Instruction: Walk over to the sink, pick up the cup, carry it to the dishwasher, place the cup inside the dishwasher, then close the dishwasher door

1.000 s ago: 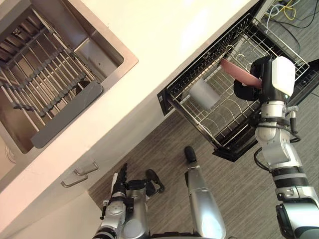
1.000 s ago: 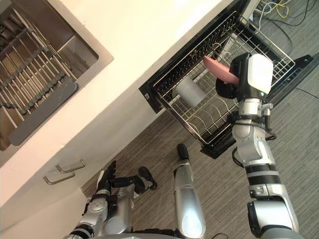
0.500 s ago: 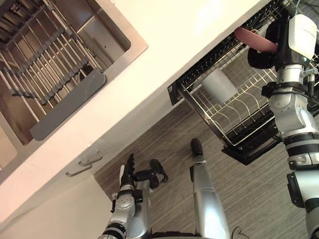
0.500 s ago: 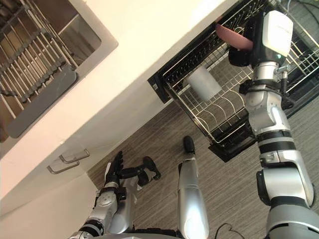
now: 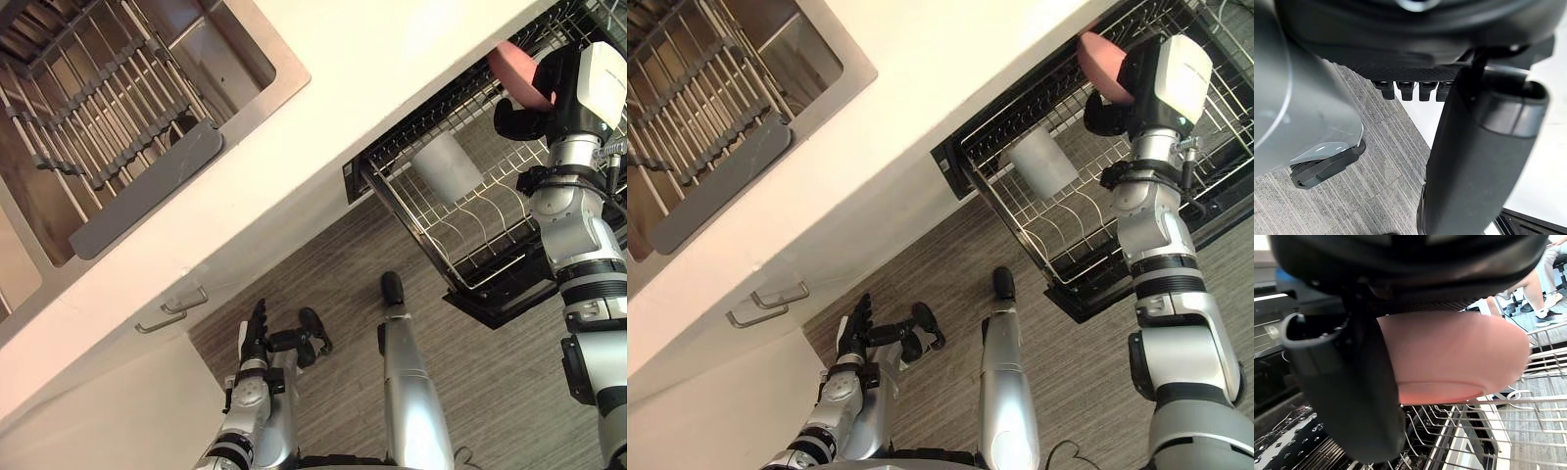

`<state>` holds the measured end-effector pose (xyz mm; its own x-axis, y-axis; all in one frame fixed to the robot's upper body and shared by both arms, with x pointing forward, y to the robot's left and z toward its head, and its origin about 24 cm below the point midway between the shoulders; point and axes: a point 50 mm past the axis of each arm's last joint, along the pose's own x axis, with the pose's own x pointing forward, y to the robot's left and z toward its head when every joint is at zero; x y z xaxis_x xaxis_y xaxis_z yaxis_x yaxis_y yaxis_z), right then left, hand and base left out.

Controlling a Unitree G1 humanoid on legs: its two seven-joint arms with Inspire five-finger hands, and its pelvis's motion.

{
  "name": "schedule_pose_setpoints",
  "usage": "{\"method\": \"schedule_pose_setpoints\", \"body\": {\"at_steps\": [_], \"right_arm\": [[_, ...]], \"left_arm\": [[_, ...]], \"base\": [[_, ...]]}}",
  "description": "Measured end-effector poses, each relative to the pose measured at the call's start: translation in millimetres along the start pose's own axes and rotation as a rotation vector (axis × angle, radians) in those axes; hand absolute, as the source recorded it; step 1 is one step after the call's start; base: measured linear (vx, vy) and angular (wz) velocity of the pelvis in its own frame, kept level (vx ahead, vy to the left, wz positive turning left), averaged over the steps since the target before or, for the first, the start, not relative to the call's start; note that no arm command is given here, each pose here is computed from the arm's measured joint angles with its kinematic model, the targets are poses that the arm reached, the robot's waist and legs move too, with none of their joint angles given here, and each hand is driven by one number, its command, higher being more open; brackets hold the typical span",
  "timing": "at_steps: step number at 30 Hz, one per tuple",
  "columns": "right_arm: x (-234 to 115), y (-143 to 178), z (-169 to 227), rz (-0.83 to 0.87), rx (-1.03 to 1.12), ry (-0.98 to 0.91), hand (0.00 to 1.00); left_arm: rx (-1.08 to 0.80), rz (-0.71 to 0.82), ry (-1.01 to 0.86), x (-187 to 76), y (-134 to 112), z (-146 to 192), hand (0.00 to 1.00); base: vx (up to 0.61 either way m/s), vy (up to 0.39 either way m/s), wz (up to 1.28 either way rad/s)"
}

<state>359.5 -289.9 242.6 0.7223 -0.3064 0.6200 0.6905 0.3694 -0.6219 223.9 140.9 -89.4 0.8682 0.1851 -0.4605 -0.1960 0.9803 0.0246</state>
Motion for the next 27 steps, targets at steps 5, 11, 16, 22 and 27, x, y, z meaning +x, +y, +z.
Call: {"method": "schedule_pose_setpoints", "body": {"at_steps": [5, 11, 16, 22, 27], "right_arm": [[-12.3, -1.6, -17.2, -0.044, 0.053, 0.080, 0.00], [-30.3, 3.5, -24.1, -0.069, 0.098, 0.115, 0.00], [-44.9, 10.5, -23.0, -0.060, 0.127, 0.113, 0.00], [-58.3, 24.5, -19.7, -0.020, 0.169, 0.131, 0.00], [-67.5, 34.9, -21.4, 0.017, 0.181, 0.168, 0.00]], "left_arm": [[0.000, -0.002, -0.002, 1.3, -1.4, 1.9, 1.00], [0.002, -0.001, 0.001, 1.8, -1.0, 2.0, 1.00], [0.007, 0.000, 0.004, 2.7, -0.5, 2.2, 1.00], [0.010, -0.002, 0.004, 4.3, -1.4, 4.1, 1.00], [0.012, -0.006, -0.003, 6.4, -3.0, 7.6, 1.00]], "base": [[0.02, -0.023, 0.02], [0.00, -0.024, 0.03], [0.00, -0.010, 0.02], [0.02, -0.005, 0.01], [0.06, -0.005, 0.04]]}}
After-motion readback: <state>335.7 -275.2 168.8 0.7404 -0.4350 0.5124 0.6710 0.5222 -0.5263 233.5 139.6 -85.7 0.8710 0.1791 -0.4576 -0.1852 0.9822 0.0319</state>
